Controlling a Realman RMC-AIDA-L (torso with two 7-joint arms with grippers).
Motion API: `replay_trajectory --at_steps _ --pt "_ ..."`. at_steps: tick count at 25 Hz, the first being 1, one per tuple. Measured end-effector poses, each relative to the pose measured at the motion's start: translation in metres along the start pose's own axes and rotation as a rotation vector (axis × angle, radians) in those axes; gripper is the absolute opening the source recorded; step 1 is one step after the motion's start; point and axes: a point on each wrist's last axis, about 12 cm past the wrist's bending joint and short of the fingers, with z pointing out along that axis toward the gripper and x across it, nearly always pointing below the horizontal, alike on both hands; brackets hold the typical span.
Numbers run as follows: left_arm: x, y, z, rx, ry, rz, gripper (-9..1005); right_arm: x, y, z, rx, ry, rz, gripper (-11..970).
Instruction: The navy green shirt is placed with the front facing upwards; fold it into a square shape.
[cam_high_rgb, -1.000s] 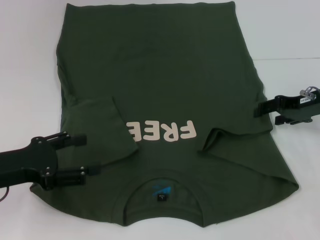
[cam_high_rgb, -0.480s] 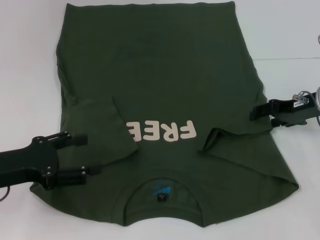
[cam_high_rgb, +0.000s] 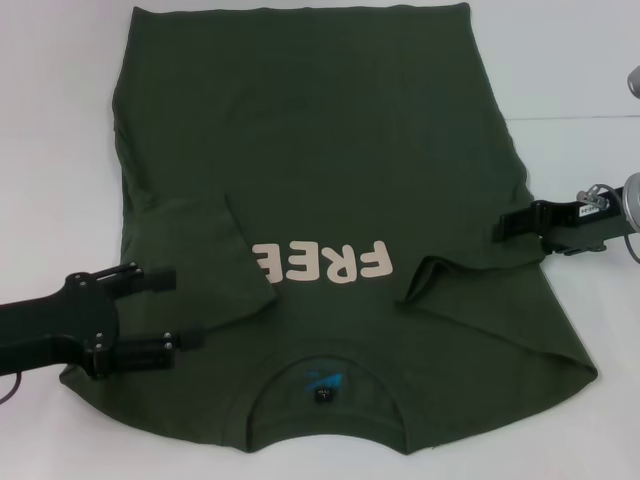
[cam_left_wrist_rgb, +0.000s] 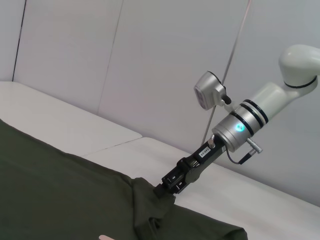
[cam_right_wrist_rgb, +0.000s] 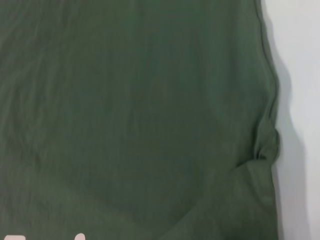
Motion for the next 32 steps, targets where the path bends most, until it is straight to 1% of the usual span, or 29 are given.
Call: replay_trajectory --at_steps 10,13,18,21,27,32 --pt "0.0004 0.0001 -0.0005 -0.001 0.001 0.000 916 -0.0018 0.0016 -0.0008 -0.004 -0.005 0.004 741" --pt "0.0007 0.0001 -0.0010 -0.003 0.000 -0.001 916 -0.0019 0.0012 -0.0012 0.006 0.004 -0.013 738" --pt "0.0007 0.0005 -0.0011 -0.008 -0.001 -0.001 916 -0.0005 0.0044 0.0016 0.032 0.023 -0.065 510" --pt "0.0009 0.0013 -0.0011 -0.015 0.000 0.000 916 -0.0015 0.0058 0.0015 0.034 0.023 -0.075 366" --pt "0.0000 0.0019 -0.0005 -0.015 -0.001 0.002 916 -0.0047 0.0078 0.0000 0.034 0.021 -0.090 128" --pt "-0.0001 0.0022 -0.0007 -0.019 -0.002 0.002 916 -0.0060 0.0084 -0.0002 0.031 0.013 -0.093 88"
